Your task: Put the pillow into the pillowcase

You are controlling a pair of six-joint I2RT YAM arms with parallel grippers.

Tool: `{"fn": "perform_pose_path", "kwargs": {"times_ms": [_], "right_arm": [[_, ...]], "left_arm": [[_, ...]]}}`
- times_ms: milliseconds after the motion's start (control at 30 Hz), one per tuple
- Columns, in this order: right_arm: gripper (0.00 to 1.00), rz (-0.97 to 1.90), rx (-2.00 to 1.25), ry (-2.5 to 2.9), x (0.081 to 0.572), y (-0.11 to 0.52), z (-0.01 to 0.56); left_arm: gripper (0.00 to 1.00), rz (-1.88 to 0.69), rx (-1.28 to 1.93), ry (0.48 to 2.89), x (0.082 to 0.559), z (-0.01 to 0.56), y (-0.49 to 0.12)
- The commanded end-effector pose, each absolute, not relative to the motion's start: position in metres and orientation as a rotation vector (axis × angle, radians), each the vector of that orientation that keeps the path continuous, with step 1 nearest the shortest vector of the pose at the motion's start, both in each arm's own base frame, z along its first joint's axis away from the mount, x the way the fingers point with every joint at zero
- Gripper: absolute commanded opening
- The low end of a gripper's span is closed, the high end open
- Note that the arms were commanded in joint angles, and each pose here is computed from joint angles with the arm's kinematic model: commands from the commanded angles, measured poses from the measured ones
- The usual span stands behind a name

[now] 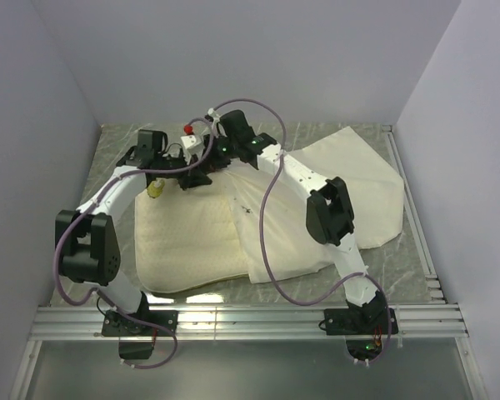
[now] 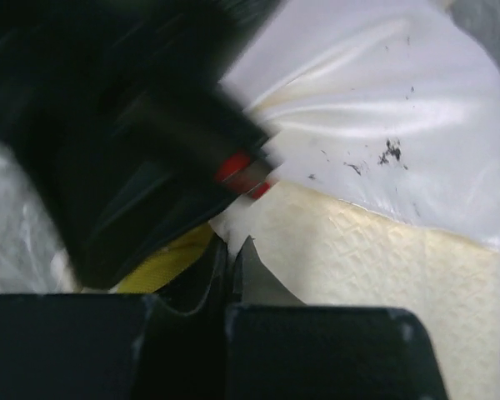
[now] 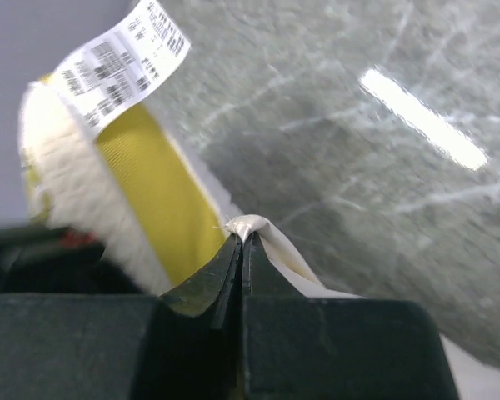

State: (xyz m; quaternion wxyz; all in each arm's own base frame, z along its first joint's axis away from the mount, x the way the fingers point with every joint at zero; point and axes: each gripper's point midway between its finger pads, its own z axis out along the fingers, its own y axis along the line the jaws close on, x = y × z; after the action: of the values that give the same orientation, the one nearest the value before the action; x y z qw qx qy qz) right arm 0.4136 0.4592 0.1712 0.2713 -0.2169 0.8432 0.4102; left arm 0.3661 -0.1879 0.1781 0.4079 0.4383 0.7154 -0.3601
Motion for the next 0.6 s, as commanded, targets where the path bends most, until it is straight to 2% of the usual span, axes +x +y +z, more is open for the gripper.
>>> {"fn": "perform_pose_path", "kwargs": {"times_ms": [0, 33, 67, 100, 133, 167, 300, 333, 367, 400, 433, 467, 533, 567], "right_arm": [[0.00, 1.254, -0.602, 1.991, 0.414, 0.487, 0.260], [0.12, 1.262, -0.610, 1.983, 0.415, 0.489, 0.257], [0.51, 1.271, -0.618, 1.973, 0.415, 0.491, 0.256], [0.71, 1.281, -0.632, 1.963, 0.414, 0.492, 0.260], [0.85, 1.265, -0.633, 1.993, 0.414, 0.488, 0.256], [0.94, 1.241, -0.660, 1.989, 0.413, 0.484, 0.256], [0.95, 1.045, -0.708, 2.049, 0.412, 0.441, 0.252], [0.95, 0.995, -0.715, 2.049, 0.405, 0.424, 0.267], [0.95, 0.924, -0.730, 2.089, 0.404, 0.405, 0.250], [0.95, 0.872, -0.712, 2.065, 0.398, 0.387, 0.270], [0.95, 0.847, -0.715, 2.089, 0.391, 0.374, 0.266], [0.93, 0.809, -0.713, 2.166, 0.383, 0.354, 0.238], [0.92, 0.782, -0.696, 2.170, 0.359, 0.328, 0.246], [0.91, 0.782, -0.687, 2.192, 0.349, 0.317, 0.240]], "left_arm": [[0.00, -0.989, 0.823, 1.837, 0.390, 0.190, -0.153], [0.00, -0.993, 0.768, 1.873, 0.394, 0.183, -0.146], [0.00, -0.936, 0.702, 1.853, 0.411, 0.183, -0.127], [0.00, -0.926, 0.516, 1.939, 0.419, 0.166, -0.103], [0.00, -0.895, 0.465, 1.930, 0.429, 0.163, -0.092], [0.00, -0.888, 0.391, 1.931, 0.438, 0.162, -0.084], [0.00, -0.866, 0.147, 1.988, 0.467, 0.137, -0.065], [0.00, -0.853, 0.106, 1.998, 0.473, 0.133, -0.062], [0.03, -0.869, 0.070, 2.014, 0.475, 0.128, -0.063], [0.10, -0.877, 0.066, 2.036, 0.480, 0.124, -0.066], [0.20, -0.886, 0.069, 2.056, 0.479, 0.123, -0.068], [0.40, -0.881, 0.125, 2.065, 0.478, 0.122, -0.071], [0.53, -0.873, 0.208, 2.104, 0.465, 0.135, -0.073], [0.64, -0.851, 0.259, 2.102, 0.459, 0.143, -0.072]]}}
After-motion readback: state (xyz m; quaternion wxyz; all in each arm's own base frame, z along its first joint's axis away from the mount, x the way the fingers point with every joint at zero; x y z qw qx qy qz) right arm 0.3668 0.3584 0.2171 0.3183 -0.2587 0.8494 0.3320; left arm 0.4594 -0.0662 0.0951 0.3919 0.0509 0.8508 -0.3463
